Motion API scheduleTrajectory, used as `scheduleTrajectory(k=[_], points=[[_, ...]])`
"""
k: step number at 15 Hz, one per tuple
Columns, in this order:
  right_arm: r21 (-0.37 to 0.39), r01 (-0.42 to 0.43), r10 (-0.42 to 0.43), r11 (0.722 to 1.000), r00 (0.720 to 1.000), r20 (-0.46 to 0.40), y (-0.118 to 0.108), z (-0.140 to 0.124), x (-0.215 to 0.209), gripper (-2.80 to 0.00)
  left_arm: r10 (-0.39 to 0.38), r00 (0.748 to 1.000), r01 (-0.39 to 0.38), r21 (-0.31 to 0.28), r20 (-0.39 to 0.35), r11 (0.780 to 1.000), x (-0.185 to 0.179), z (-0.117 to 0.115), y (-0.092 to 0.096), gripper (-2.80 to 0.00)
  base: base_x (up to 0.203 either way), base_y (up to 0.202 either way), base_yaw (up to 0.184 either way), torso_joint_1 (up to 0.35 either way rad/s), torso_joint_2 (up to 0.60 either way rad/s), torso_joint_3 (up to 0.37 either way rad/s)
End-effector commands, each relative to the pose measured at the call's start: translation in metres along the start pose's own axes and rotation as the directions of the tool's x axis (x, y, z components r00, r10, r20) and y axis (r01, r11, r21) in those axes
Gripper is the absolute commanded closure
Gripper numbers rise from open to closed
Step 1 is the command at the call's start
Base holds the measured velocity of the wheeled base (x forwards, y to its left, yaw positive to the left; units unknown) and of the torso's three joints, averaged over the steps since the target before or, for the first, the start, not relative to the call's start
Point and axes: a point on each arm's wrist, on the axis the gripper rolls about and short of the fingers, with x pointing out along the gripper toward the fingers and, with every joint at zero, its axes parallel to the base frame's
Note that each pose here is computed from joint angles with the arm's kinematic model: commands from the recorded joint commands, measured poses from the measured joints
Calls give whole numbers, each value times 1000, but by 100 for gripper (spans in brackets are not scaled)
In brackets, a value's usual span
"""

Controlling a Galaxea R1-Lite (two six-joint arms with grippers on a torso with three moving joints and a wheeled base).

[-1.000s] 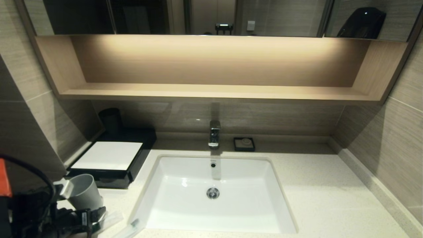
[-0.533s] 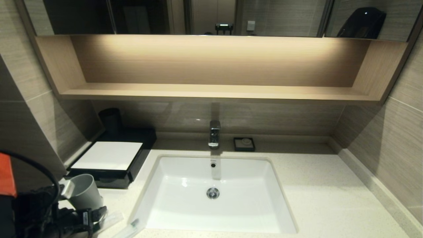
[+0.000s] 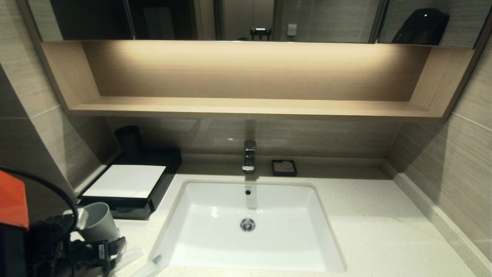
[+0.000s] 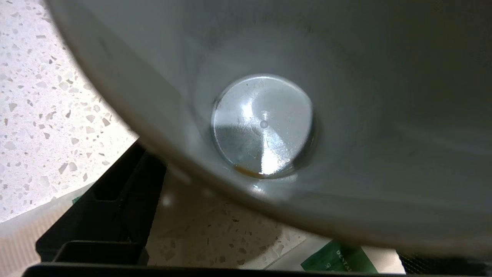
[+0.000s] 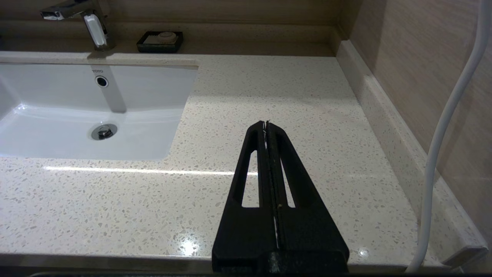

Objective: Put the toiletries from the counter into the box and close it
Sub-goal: Pick up the cup

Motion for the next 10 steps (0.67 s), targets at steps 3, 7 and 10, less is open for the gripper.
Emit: scheduleTrajectory(k=[3,7,10], points=[[-1,0,0,1000,1000,0,0,0,0,0,0,1000,0,-1,-11,1000,3,-2,0,-280,0,0,0,0,0,0],[-1,0,0,1000,1000,0,0,0,0,0,-1,1000,1,-2,-17,1000,3,-4,0,-280,0,0,0,0,0,0],[-1,0,0,1000,1000,0,0,0,0,0,-2,1000,2,-1,-11,1000,3,-2,0,-280,0,0,0,0,0,0]])
